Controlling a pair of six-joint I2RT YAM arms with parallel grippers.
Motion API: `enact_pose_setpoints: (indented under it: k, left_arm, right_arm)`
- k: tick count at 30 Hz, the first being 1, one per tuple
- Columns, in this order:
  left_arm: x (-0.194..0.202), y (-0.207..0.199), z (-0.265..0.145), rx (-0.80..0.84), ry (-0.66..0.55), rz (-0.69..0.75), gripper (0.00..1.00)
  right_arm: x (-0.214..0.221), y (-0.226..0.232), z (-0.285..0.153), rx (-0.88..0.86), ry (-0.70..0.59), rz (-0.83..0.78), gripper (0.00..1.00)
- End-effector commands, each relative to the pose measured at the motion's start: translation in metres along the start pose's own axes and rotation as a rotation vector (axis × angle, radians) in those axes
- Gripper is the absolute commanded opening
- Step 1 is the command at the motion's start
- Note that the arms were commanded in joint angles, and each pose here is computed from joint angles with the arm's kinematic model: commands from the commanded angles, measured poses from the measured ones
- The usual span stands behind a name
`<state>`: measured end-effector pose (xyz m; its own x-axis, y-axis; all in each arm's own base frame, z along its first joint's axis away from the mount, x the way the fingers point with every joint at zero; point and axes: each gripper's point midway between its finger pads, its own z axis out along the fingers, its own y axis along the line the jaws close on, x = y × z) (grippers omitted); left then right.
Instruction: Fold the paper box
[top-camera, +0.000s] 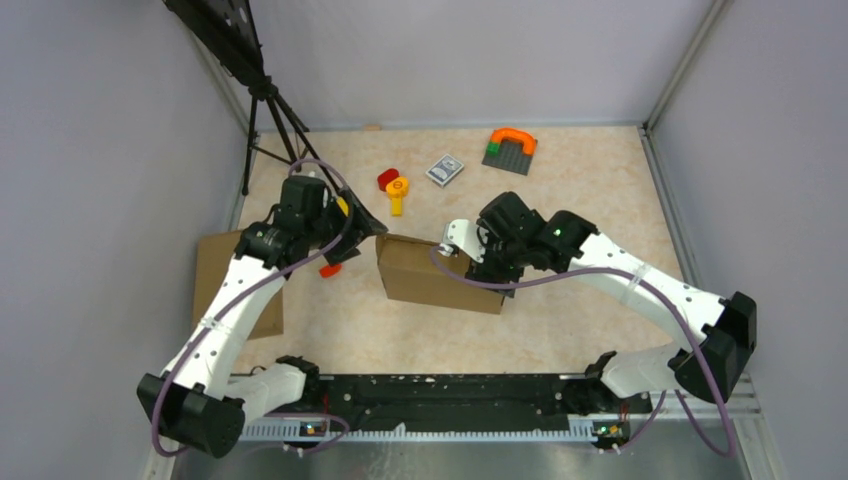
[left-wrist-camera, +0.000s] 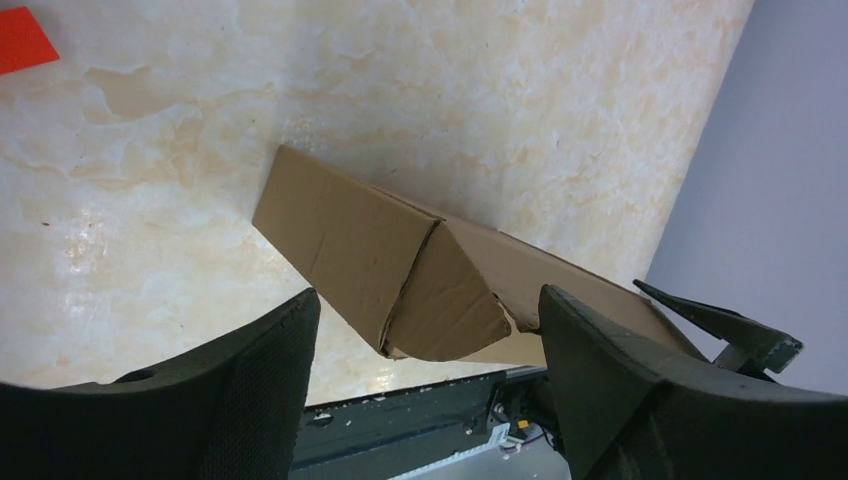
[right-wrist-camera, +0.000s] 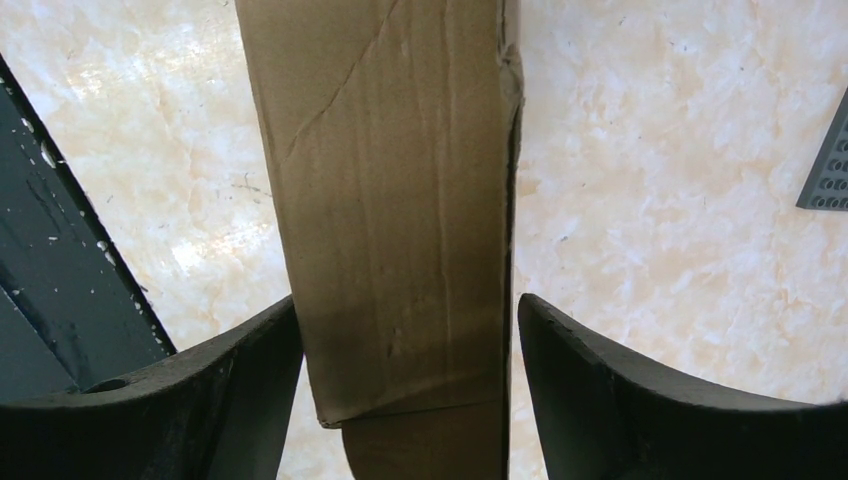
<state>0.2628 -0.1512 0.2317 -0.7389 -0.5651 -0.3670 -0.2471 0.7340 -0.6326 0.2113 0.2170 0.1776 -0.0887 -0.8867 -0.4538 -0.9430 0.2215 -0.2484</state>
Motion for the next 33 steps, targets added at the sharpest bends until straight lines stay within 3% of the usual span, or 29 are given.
enact_pose_setpoints:
  k: [1,10,19,24,29,33]
  left_arm:
    - [0.006,-0.001,0.004,0.032,0.023,-0.028,0.77]
    - [0.033,0.023,0.014,0.011,0.099,-0.044,0.63]
    - [0.036,0.03,0.019,0.023,0.071,-0.06,0.65]
    - [0.025,0.021,0.018,0.05,0.038,-0.014,0.76]
    - [0.005,0.009,0.004,0.077,-0.025,0.095,0.88]
    - [-0.001,-0.002,-0.002,0.071,0.004,0.151,0.95]
  right_arm:
    - [-0.006,0.003,-0.007,0.005,-0.04,-0.018,0.76]
    - [-0.001,0.006,-0.002,-0.007,-0.013,-0.003,0.72]
    - [-0.005,0.004,0.001,-0.014,-0.008,0.015,0.71]
    - [-0.011,0.005,0.003,-0.031,-0.011,0.019,0.7]
    - [-0.015,0.003,0.002,-0.021,-0.037,0.011,0.76]
    - [-0.019,-0.001,0.001,-0.001,-0.061,0.019,0.83]
